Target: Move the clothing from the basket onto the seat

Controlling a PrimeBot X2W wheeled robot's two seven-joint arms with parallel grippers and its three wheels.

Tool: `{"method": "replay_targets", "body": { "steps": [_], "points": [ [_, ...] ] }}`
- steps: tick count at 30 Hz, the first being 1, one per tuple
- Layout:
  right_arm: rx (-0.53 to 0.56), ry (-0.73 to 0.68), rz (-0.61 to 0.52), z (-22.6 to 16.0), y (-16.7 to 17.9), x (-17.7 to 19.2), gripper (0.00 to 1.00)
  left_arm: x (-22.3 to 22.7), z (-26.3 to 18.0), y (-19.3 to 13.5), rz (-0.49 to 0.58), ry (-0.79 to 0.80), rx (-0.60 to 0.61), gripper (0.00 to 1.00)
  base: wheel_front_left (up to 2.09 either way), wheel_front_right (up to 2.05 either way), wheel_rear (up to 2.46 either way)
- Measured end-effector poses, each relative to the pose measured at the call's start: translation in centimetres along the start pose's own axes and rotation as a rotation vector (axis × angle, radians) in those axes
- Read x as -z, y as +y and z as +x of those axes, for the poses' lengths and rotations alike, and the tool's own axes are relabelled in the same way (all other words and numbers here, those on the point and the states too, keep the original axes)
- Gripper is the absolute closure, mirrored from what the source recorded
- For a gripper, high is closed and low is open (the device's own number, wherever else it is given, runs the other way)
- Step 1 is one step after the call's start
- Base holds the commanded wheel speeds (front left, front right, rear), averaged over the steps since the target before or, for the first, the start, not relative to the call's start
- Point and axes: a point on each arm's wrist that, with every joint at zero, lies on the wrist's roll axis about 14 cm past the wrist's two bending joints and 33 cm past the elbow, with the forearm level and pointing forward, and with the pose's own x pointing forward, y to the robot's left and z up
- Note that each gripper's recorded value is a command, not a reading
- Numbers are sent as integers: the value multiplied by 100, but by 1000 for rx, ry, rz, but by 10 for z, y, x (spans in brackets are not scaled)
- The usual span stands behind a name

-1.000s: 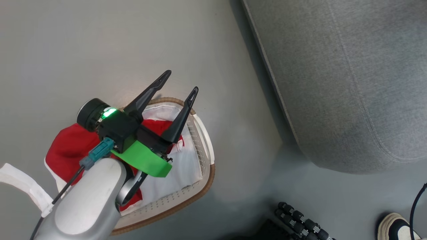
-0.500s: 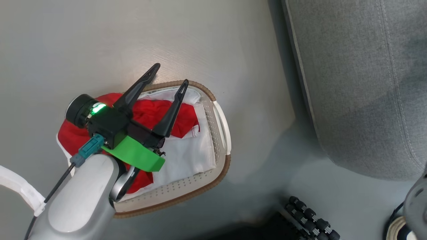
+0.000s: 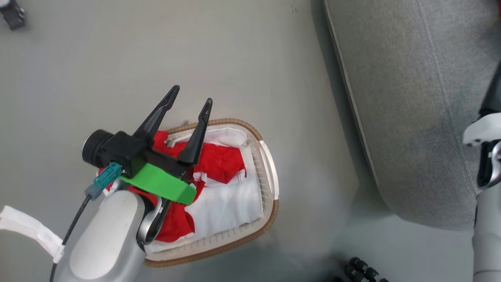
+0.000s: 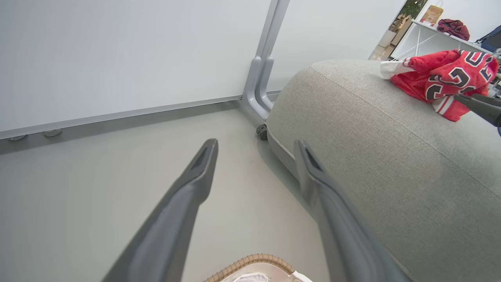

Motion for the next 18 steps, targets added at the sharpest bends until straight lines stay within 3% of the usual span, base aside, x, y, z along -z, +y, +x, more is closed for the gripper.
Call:
{"method": "replay_targets", "body": {
  "steps": [7,18],
  "points": [
    [-163,-75,29,-26,48,-28,0,-26,-24,12,29,-38,-120,0,0,0,0],
    [-385,-184,149,-57,122,-79,0,-71,-87,62,74,-130,-417,0,0,0,0]
  ]
}}
